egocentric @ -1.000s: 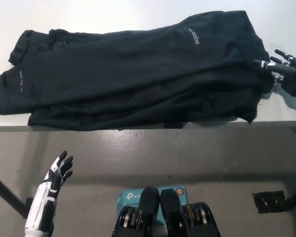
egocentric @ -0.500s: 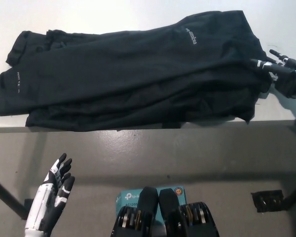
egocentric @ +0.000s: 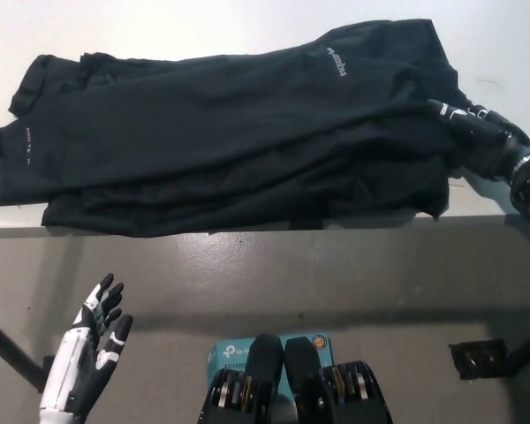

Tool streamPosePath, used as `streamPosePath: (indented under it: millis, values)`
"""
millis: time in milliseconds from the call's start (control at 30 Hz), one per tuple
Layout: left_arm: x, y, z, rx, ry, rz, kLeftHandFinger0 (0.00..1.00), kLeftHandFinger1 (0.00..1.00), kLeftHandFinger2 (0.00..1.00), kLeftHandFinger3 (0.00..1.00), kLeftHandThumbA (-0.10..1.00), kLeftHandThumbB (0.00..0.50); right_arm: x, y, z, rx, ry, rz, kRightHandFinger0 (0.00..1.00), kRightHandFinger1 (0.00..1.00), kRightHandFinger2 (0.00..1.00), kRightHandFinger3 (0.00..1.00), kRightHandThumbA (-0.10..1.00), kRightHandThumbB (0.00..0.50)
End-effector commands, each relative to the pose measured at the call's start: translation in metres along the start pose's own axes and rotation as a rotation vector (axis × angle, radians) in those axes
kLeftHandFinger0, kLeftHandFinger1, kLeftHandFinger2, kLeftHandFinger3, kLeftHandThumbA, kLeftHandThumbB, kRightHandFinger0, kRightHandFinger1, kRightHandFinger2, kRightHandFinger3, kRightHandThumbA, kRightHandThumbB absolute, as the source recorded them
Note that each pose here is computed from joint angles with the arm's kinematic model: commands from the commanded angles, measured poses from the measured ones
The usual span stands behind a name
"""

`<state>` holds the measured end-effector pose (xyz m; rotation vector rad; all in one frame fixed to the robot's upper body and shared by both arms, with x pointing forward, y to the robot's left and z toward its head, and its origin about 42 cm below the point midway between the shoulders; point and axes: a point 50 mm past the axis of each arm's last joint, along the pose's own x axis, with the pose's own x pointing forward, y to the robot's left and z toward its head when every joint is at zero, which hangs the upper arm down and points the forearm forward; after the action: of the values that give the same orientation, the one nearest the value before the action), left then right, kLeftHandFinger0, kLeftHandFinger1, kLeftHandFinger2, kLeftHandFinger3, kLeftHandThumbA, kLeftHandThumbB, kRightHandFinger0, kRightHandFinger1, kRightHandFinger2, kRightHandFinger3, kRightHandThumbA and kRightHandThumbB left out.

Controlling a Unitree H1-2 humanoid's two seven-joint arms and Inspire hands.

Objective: The robot grabs the right edges of the black jacket on the table, and folds it in half

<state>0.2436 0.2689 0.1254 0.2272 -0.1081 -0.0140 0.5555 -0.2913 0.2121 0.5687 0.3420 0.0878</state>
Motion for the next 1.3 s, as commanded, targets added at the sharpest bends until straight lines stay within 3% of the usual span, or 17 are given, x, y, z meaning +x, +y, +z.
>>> streamPosePath:
  millis: [0,67,167,233,267,300,333,433,467,567,900,967,1100,1133,1200,1233,1267]
  values:
    - [0.004,0.008,0.010,0.007,-0.042,0.005,1.00,1.00,1.00,1.00,0.82,0.083,0.006,0.033,0.019,0.026,-0.016,0.125,1.00,1.00,1.00,1.00,1.00,0.391]
    - [0.004,0.008,0.010,-0.001,-0.041,0.010,1.00,1.00,1.00,1.00,0.81,0.093,0.007,0.035,0.015,0.060,-0.010,0.137,1.00,1.00,1.00,1.00,1.00,0.400]
    - [0.004,0.009,0.010,0.000,-0.044,0.013,1.00,1.00,1.00,1.00,0.78,0.080,0.009,0.039,0.010,0.053,0.008,0.136,1.00,1.00,1.00,1.00,1.00,0.468]
    - [0.003,0.009,0.010,0.007,-0.043,0.010,1.00,1.00,1.00,1.00,0.78,0.069,0.011,0.043,0.009,0.031,0.013,0.130,0.77,0.83,1.00,1.00,1.00,0.492]
    - [0.003,0.009,0.010,0.001,-0.041,0.008,1.00,1.00,1.00,1.00,0.77,0.068,0.013,0.045,0.010,0.020,-0.012,0.069,0.35,0.49,0.68,0.74,0.83,0.500]
    - [0.004,0.008,0.010,0.001,-0.042,0.007,1.00,1.00,1.00,1.00,0.77,0.070,0.015,0.051,0.012,0.045,-0.044,0.015,0.08,0.20,0.35,0.41,0.67,0.488]
    - [0.004,0.008,0.010,0.000,-0.037,0.009,1.00,1.00,1.00,1.00,0.77,0.071,0.017,0.058,0.014,0.094,-0.078,-0.002,0.00,0.02,0.26,0.34,0.53,0.470]
    - [0.005,0.008,0.011,0.001,-0.040,0.012,1.00,1.00,1.00,1.00,0.77,0.077,0.020,0.075,0.018,0.130,-0.097,0.039,0.00,0.03,0.43,0.43,0.40,0.412]
    - [0.005,0.008,0.012,0.005,-0.038,0.006,1.00,1.00,1.00,1.00,0.78,0.067,0.021,0.081,0.019,0.188,-0.122,0.053,0.00,0.08,0.54,0.55,0.30,0.393]
    - [0.007,0.009,0.012,0.012,-0.046,0.009,1.00,1.00,1.00,1.00,0.79,0.078,0.021,0.094,0.024,0.256,-0.126,0.100,0.00,0.09,0.50,0.59,0.16,0.376]
    - [0.009,0.014,0.011,-0.009,-0.048,0.017,1.00,1.00,1.00,1.00,0.77,0.074,0.021,0.110,0.032,0.278,-0.151,0.143,0.00,0.09,0.47,0.67,0.14,0.264]
    - [0.009,0.015,0.011,-0.012,-0.049,0.012,1.00,1.00,1.00,1.00,0.79,0.083,0.021,0.111,0.033,0.314,-0.155,0.138,0.00,0.10,0.48,0.58,0.08,0.265]
    - [0.010,0.014,0.012,-0.011,-0.051,0.013,1.00,1.00,1.00,1.00,0.80,0.084,0.021,0.111,0.035,0.313,-0.166,0.132,0.00,0.09,0.47,0.57,0.05,0.255]
    - [0.010,0.012,0.011,-0.009,-0.044,0.014,1.00,1.00,1.00,1.00,0.81,0.090,0.019,0.109,0.039,0.320,-0.224,0.107,0.00,0.07,0.50,0.62,-0.09,0.198]
    - [0.010,0.012,0.011,-0.008,-0.047,0.014,1.00,1.00,1.00,1.00,0.81,0.091,0.018,0.108,0.040,0.326,-0.231,0.107,0.00,0.04,0.50,0.36,-0.10,0.179]
    - [0.011,0.012,0.012,-0.008,-0.048,0.013,1.00,1.00,1.00,1.00,0.81,0.082,0.015,0.104,0.049,0.336,-0.265,0.113,0.00,0.04,0.52,0.66,-0.10,0.106]
    - [0.011,0.012,0.012,-0.008,-0.048,0.013,1.00,1.00,1.00,1.00,0.81,0.082,0.014,0.103,0.050,0.337,-0.269,0.114,0.00,0.02,0.53,0.67,-0.10,0.101]
